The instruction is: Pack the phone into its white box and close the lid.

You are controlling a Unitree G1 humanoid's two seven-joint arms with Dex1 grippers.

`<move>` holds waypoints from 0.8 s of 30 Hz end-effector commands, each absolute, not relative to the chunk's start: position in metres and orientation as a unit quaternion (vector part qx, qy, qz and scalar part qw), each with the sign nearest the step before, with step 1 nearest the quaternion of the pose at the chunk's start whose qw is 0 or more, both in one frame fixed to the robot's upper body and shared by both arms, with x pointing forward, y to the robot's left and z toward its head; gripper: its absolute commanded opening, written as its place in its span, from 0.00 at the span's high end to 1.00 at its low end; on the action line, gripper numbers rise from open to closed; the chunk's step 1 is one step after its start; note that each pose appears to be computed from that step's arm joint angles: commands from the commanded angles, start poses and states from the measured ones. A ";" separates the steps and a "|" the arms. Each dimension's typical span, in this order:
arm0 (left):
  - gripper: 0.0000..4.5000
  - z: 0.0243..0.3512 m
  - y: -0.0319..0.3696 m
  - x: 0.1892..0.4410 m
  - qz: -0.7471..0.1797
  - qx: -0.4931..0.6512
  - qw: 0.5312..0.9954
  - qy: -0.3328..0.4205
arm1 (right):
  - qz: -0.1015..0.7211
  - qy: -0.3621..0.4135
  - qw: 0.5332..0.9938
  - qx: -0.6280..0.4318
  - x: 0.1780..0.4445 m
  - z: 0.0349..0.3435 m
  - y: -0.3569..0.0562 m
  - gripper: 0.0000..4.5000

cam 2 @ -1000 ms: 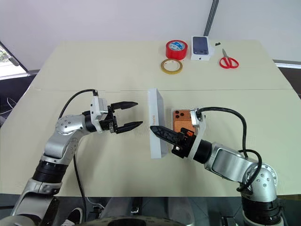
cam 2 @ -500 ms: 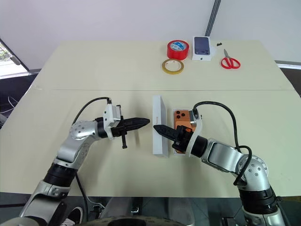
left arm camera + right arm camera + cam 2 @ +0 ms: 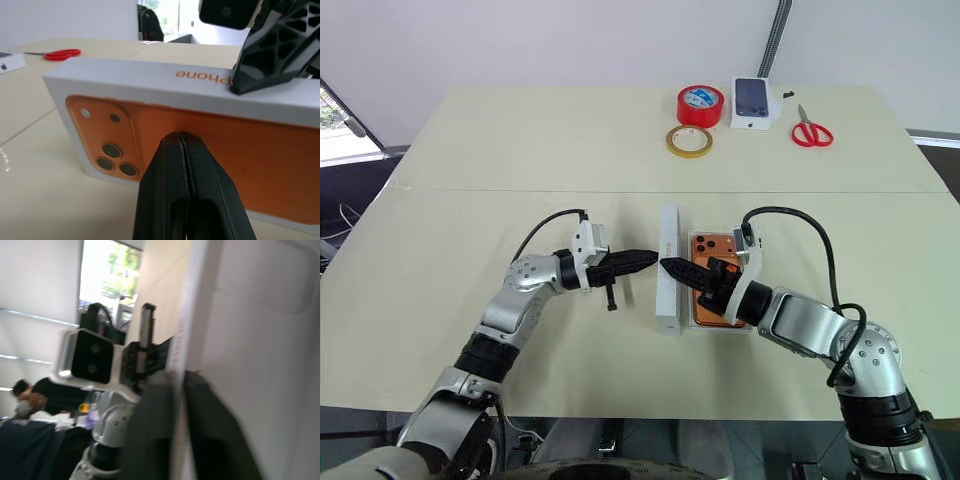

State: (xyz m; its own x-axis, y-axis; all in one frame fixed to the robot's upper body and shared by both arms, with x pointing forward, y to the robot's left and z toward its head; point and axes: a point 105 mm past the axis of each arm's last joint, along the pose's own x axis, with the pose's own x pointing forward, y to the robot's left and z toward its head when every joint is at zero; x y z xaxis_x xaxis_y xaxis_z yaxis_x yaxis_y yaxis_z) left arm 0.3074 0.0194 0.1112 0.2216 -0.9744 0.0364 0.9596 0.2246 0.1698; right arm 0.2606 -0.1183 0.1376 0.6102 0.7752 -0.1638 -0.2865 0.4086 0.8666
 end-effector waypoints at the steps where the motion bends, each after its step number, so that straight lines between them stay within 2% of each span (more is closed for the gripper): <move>1: 1.00 0.120 0.008 0.307 -0.633 0.064 0.766 -0.090 | 0.337 0.272 0.808 0.399 0.260 0.144 -0.131 0.46; 3: 1.00 0.120 0.004 0.309 -0.635 0.063 0.764 -0.091 | 0.331 0.265 0.825 0.373 0.262 0.145 -0.143 0.23; 9: 1.00 0.120 -0.010 0.313 -0.639 0.056 0.761 -0.096 | 0.312 0.236 0.886 0.248 0.273 0.161 -0.199 0.23; 13: 1.00 0.120 -0.022 0.316 -0.640 0.044 0.761 -0.098 | 0.291 0.191 0.910 0.225 0.281 0.183 -0.236 0.23; 18: 1.00 0.118 -0.029 0.321 -0.637 0.044 0.763 -0.100 | 0.299 0.166 0.923 0.173 0.280 0.183 -0.229 0.23; 21: 1.00 0.122 -0.018 0.326 -0.631 0.056 0.767 -0.102 | 0.292 0.158 0.940 0.081 0.283 0.167 -0.220 0.23; 24: 1.00 0.124 -0.003 0.326 -0.635 0.067 0.764 -0.089 | 0.265 0.134 0.955 -0.017 0.290 0.158 -0.224 0.53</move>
